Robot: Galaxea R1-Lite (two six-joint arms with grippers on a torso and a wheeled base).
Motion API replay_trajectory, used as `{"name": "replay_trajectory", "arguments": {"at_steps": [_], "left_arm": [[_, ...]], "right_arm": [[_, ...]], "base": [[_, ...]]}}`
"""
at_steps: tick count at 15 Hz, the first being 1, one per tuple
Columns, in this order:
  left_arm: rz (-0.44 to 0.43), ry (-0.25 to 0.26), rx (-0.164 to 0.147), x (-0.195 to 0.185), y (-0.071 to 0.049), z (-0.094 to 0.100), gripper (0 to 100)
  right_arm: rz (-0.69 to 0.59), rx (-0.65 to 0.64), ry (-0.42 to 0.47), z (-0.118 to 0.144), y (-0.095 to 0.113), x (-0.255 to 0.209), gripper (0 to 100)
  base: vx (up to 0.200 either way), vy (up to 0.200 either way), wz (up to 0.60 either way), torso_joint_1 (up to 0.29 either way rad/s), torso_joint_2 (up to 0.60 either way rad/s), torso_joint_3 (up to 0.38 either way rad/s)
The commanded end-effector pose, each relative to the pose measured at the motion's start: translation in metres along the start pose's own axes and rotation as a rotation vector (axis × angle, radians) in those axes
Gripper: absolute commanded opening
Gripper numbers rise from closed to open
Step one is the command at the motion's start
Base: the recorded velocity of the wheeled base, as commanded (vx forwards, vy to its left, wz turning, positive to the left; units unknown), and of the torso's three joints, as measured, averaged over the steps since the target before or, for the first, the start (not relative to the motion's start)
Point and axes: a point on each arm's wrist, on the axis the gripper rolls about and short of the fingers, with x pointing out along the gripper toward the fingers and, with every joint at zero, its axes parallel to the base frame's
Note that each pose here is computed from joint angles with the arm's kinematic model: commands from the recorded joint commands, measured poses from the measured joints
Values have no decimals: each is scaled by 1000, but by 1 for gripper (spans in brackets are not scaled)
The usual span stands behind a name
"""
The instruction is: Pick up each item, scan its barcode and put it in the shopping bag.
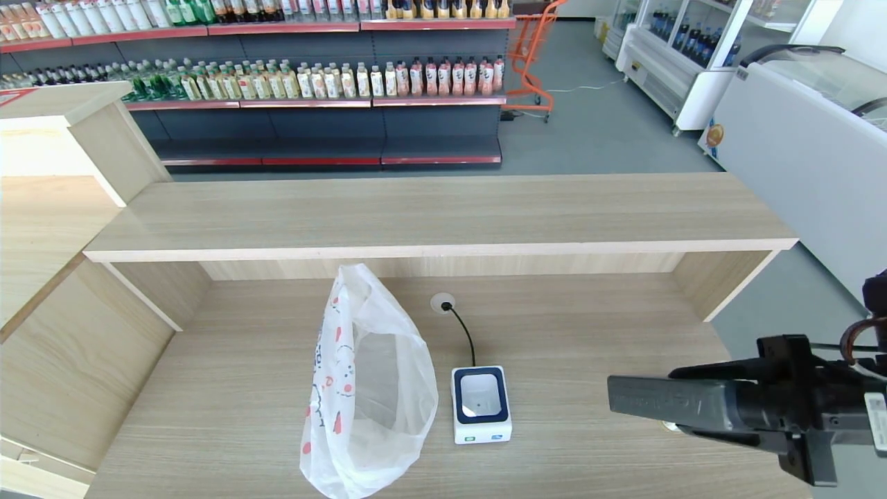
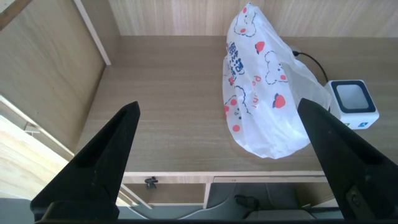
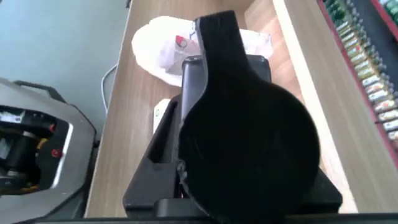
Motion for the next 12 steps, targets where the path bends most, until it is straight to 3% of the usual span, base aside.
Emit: {"name": "replay_trajectory", "arguments": {"at_steps": [1, 3, 5, 6, 9, 12], "left_arm": [[-1, -1, 0, 0, 0, 0, 100], [-1, -1, 0, 0, 0, 0, 100], [-1, -1, 0, 0, 0, 0, 100], [-1, -1, 0, 0, 0, 0, 100], [-1, -1, 0, 0, 0, 0, 100], [-1, -1, 1, 0, 0, 0, 100]], "right_arm": [[-144, 272, 57, 13, -28, -28, 0], [-241, 736, 72, 15, -45, -38, 0], [-291, 1073, 77, 12, -42, -36, 0], [-285, 1305, 66, 10, -38, -29, 0], [-239, 1523, 172, -14, -13, -2, 0], [-195, 1554, 237, -31, -9, 17, 0]], "base": [[0, 0, 0, 0, 0, 0], [0, 0, 0, 0, 0, 0], [0, 0, 0, 0, 0, 0], [0, 0, 0, 0, 0, 0], [0, 0, 0, 0, 0, 0], [0, 0, 0, 0, 0, 0]]}}
